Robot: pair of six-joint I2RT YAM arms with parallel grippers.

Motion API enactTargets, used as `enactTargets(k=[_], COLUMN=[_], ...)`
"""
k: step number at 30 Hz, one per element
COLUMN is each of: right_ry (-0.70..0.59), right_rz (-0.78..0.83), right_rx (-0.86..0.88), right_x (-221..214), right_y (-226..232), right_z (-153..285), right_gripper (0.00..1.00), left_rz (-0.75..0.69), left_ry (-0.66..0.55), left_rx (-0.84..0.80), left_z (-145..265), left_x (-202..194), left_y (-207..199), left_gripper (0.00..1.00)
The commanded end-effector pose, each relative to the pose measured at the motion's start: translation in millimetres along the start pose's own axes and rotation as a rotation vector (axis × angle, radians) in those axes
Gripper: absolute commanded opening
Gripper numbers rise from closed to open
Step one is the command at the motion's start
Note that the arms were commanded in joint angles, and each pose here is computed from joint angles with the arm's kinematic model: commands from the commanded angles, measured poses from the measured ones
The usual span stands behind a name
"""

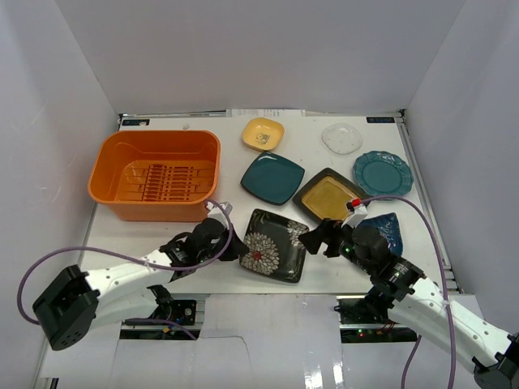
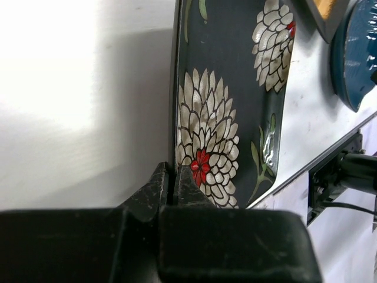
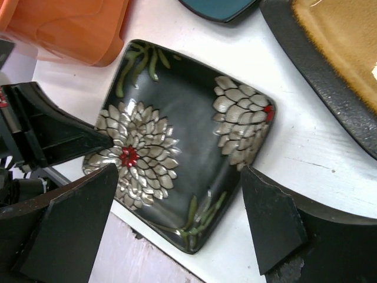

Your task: Place the plates into the plastic bin on the countertop

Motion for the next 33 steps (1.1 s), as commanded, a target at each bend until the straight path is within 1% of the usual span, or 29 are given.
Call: enactTargets(k=[1, 4, 5, 7, 8, 9, 10, 11, 13, 15, 17, 18, 20, 21, 22, 23, 24, 26, 27, 28, 29, 30, 31, 32, 33], right_ry=[0.011, 0.019, 0.028, 0.072, 0.126, 0.124, 0.189, 0.213, 0.242, 0.231, 0.232, 0.221, 0.232, 0.237, 0.229, 0.234, 0.229, 0.199, 0.178, 0.128, 0.099, 0.057, 0.012, 0.003, -0.019], right_rz=[-0.025, -0.031, -0.034, -0.032, -0.027, -0.026, -0.026, -0.028, -0.043, -0.046, -0.062, -0.066, -0.081, -0.087, -0.092, -0.105, -0.111, -0.124, -0.132, -0.141, -0.146, -0.143, -0.129, -0.094, -0.078], right_rx=[0.06, 0.047, 0.039, 0.031, 0.048, 0.049, 0.094, 0.114, 0.137, 0.182, 0.217, 0.245, 0.278, 0.29, 0.334, 0.343, 0.355, 0.392, 0.398, 0.423, 0.441, 0.436, 0.468, 0.44, 0.442], right_x=[8, 8, 7, 2, -3, -2, -7, -9, -11, -10, -10, -8, -8, -9, -6, -7, -5, 0, 3, 10, 15, 22, 38, 44, 53], right_y=[16, 17, 16, 14, 15, 15, 19, 20, 24, 29, 32, 36, 41, 41, 47, 48, 50, 57, 60, 67, 72, 77, 96, 101, 112], right_z=[3, 3, 3, 0, -3, -7, -7, -10, -17, -22, -23, -24, -25, -26, -26, -27, -28, -27, -26, -25, -22, -23, -18, -22, -23], right_gripper=[0.9, 0.9, 0.9, 0.9, 0.9, 0.9, 0.9, 0.9, 0.9, 0.9, 0.94, 1.0, 0.9, 0.77, 0.71, 0.66, 0.5, 0.29, 0.11, 0.08, 0.08, 0.08, 0.08, 0.08, 0.08], left_rz=[-0.019, 0.01, 0.025, 0.037, 0.045, 0.048, 0.05, 0.053, 0.052, 0.047, 0.038, 0.036, 0.029, 0.025, 0.017, 0.012, 0.008, -0.009, -0.018, -0.031, -0.067, -0.078, -0.095, -0.147, -0.155], left_ry=[-0.048, -0.096, -0.143, -0.178, -0.207, -0.221, -0.225, -0.239, -0.257, -0.281, -0.281, -0.283, -0.293, -0.3, -0.307, -0.317, -0.325, -0.353, -0.366, -0.387, -0.413, -0.457, -0.497, -0.563, -0.619], left_rx=[0.008, -0.016, -0.047, -0.075, -0.109, -0.121, -0.142, -0.161, -0.194, -0.211, -0.266, -0.272, -0.29, -0.3, -0.309, -0.319, -0.326, -0.343, -0.342, -0.341, -0.326, -0.288, -0.258, -0.239, -0.193], left_z=[27, 46, 57, 70, 79, 83, 86, 91, 98, 104, 112, 114, 117, 120, 122, 125, 128, 136, 139, 144, 154, 160, 168, 187, 197], left_x=[9, 20, 26, 34, 39, 42, 43, 46, 52, 57, 60, 61, 64, 65, 66, 69, 71, 77, 79, 82, 90, 97, 104, 118, 127], left_y=[-3, -11, -15, -21, -26, -28, -31, -33, -39, -43, -49, -50, -52, -54, -55, -57, -58, -62, -63, -64, -66, -66, -66, -70, -69], left_gripper=[0.0, 0.0, 0.0, 0.0, 0.0, 0.0, 0.0, 0.0, 0.0, 0.0, 0.0, 0.0, 0.0, 0.0, 0.0, 0.0, 0.0, 0.0, 0.01, 0.08, 0.21, 0.54, 0.69, 0.8, 0.98])
Point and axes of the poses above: each gripper's point midway between its finger pads, its own z axis back along the fingers, its own y axis along the line the jaws close on, x = y × z, the point moved 10 cm from there along z, back along the fingers, and after that the axes turned 13 degrees about -z, right-handed, at the moved point
